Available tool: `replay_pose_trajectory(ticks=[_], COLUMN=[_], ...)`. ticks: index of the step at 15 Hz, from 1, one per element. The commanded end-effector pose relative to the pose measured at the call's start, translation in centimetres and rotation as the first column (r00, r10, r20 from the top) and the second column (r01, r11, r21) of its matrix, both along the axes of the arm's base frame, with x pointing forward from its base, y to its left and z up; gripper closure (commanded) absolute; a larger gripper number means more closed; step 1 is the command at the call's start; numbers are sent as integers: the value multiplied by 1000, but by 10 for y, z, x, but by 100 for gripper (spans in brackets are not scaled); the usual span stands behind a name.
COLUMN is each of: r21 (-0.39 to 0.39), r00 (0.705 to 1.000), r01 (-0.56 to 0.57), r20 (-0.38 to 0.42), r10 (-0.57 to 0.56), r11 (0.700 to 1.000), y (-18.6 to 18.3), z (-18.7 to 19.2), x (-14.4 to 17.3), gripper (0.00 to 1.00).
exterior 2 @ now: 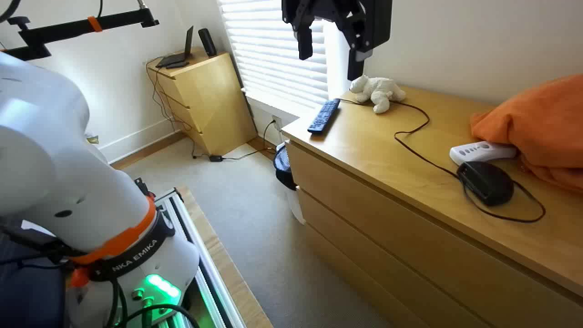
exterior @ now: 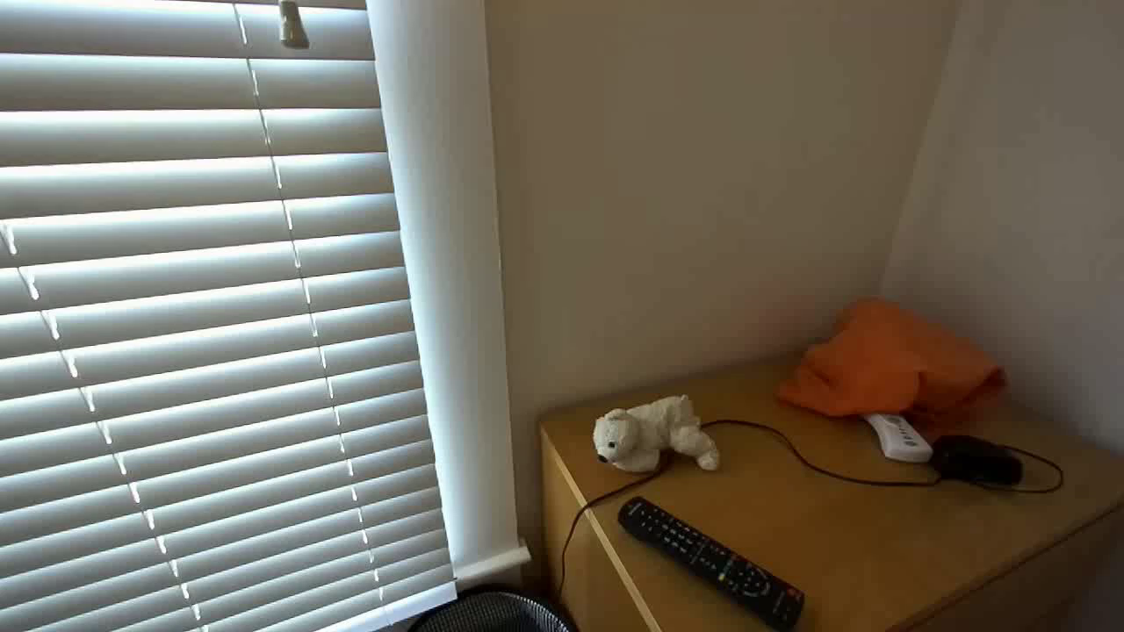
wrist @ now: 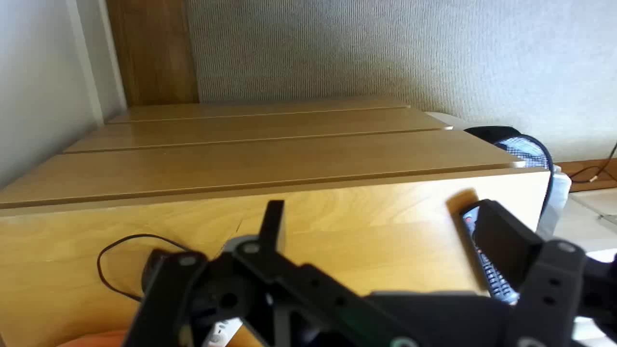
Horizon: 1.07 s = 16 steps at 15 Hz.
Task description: Pick up the dice from under the blanket and put it on the chest of drawers top surface
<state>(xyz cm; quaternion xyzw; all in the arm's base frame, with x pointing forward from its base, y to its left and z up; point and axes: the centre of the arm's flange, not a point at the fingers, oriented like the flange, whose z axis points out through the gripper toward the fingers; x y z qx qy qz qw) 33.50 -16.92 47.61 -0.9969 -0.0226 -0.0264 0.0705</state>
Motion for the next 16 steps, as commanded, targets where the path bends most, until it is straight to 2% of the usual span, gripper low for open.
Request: replay_pose_trajectory(ticks=[1, 15, 16], r21=[0, 0, -15], r00=[1000, 1000, 1000], r01=[0, 0, 15], r20=[0, 0, 9], r10=[0, 0, -15], r11=[1000, 1000, 1000], y=[0, 0, 2], z=[0, 0, -3], x=[0, 0, 9], gripper=[0, 0, 0])
